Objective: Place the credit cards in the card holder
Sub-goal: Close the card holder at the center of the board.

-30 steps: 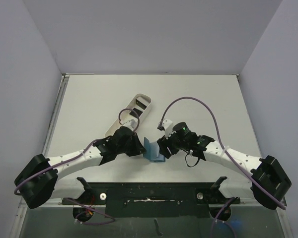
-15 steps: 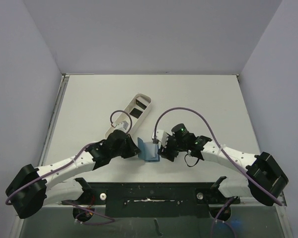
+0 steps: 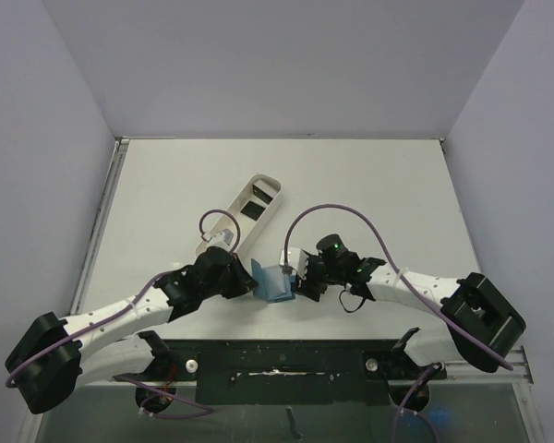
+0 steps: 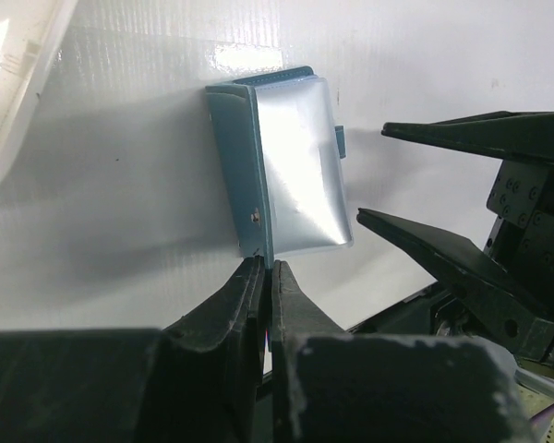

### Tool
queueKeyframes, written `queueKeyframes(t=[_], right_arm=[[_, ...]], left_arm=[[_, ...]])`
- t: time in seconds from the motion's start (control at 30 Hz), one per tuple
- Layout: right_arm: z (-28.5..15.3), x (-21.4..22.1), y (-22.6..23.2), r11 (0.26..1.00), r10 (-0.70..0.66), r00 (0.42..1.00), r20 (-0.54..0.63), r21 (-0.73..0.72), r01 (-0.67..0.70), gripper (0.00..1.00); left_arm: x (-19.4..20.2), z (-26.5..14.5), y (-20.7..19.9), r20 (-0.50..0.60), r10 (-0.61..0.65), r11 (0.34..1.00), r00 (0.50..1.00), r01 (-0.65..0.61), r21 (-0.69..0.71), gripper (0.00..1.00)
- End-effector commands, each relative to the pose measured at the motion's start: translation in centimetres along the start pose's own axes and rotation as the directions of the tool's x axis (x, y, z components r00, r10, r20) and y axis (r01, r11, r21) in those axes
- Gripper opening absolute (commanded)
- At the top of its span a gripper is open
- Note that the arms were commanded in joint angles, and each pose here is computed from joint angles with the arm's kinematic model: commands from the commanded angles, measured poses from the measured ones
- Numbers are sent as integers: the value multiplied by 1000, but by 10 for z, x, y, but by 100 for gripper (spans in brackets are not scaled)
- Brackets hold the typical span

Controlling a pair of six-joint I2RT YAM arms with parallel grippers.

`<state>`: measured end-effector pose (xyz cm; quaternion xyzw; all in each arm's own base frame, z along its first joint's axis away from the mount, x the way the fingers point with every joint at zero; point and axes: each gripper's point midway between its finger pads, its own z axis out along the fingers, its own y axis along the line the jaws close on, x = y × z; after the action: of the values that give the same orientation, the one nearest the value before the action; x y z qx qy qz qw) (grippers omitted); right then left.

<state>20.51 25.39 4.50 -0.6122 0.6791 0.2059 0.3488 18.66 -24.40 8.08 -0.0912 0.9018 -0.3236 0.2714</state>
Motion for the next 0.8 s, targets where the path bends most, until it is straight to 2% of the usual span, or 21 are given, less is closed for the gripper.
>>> queueKeyframes(t=[0.0, 0.13, 0.67, 0.77], right_arm=[[8, -18, -17, 994, -101, 994, 45, 39, 99, 56], [15, -12, -17, 991, -130, 991, 10, 1, 130, 54], [30, -16, -16, 975, -220, 975, 28, -13, 220, 51], [33, -15, -13, 971, -234, 972, 31, -33, 235, 45]], left_arm=[[-11, 0, -19, 35, -7, 997, 999, 5, 75, 0], [-11, 0, -18, 35, -6, 997, 999, 3, 76, 0], [-8, 2, -17, 24, -1, 997, 1000, -1, 82, 0], [-9, 2, -18, 25, -1, 996, 1000, -1, 84, 0]])
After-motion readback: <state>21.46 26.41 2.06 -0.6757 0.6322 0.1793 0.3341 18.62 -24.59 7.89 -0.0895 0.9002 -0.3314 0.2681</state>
